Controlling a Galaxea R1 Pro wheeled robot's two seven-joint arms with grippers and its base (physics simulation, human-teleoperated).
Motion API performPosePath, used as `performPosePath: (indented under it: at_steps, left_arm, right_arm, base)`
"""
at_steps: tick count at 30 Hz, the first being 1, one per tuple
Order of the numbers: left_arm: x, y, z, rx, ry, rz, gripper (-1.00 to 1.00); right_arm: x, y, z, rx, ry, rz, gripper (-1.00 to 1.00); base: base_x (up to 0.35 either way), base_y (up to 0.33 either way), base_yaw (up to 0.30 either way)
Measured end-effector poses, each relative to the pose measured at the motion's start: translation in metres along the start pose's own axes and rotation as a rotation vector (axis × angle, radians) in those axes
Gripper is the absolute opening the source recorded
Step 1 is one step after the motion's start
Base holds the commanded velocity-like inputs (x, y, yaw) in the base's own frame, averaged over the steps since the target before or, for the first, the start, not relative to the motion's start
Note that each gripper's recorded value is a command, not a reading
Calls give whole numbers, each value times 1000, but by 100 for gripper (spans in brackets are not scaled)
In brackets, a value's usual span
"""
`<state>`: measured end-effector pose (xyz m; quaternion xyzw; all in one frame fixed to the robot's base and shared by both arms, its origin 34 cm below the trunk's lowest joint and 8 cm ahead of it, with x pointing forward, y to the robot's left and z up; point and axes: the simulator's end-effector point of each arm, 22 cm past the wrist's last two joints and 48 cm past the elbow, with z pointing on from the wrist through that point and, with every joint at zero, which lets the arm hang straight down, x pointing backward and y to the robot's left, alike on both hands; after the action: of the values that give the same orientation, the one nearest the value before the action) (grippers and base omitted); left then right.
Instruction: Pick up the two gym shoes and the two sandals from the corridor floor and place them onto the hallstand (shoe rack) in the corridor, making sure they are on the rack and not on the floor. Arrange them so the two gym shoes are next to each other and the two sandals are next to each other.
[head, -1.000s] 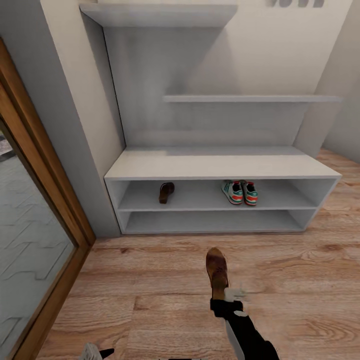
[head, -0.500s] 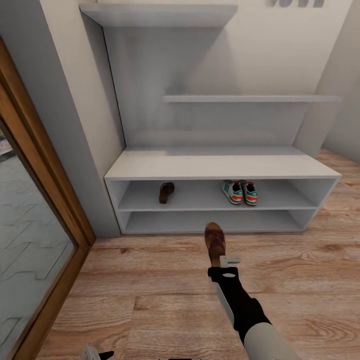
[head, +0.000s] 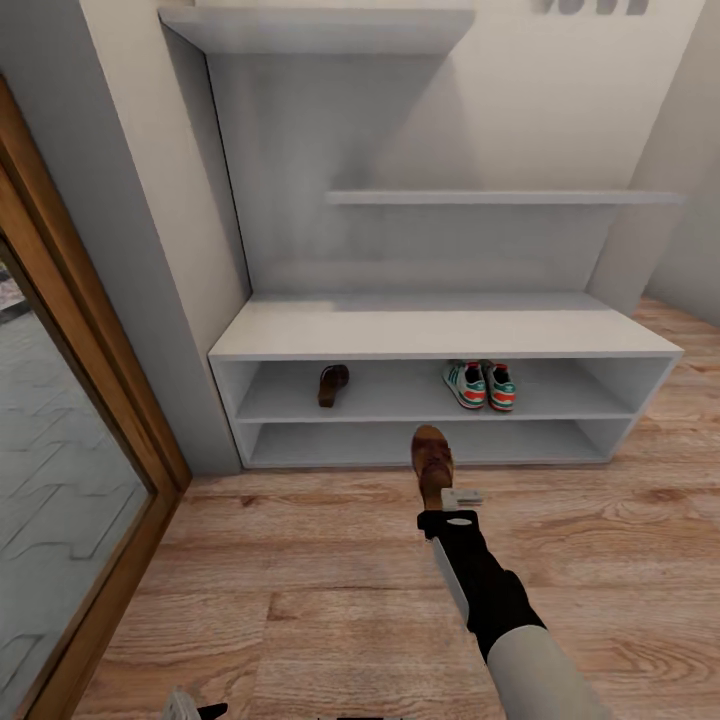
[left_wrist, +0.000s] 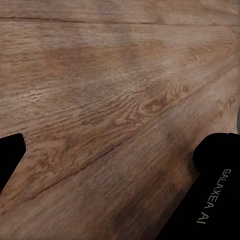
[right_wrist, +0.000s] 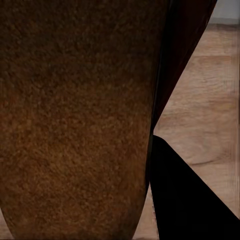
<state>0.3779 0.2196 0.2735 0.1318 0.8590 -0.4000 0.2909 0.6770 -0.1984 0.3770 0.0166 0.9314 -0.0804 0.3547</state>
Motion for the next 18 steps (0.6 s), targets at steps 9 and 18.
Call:
performPosePath:
  at_steps: [9, 18]
  left_arm:
    - [0, 0, 0, 1, 1, 0, 100]
    - [0, 0, 0, 0, 1, 0, 100]
  right_arm:
    - [-39, -4, -5, 3, 11, -12, -100]
    - [-44, -4, -7, 3, 4, -9, -100]
  base:
    - [0, 0, 0]
    - [0, 0, 0]
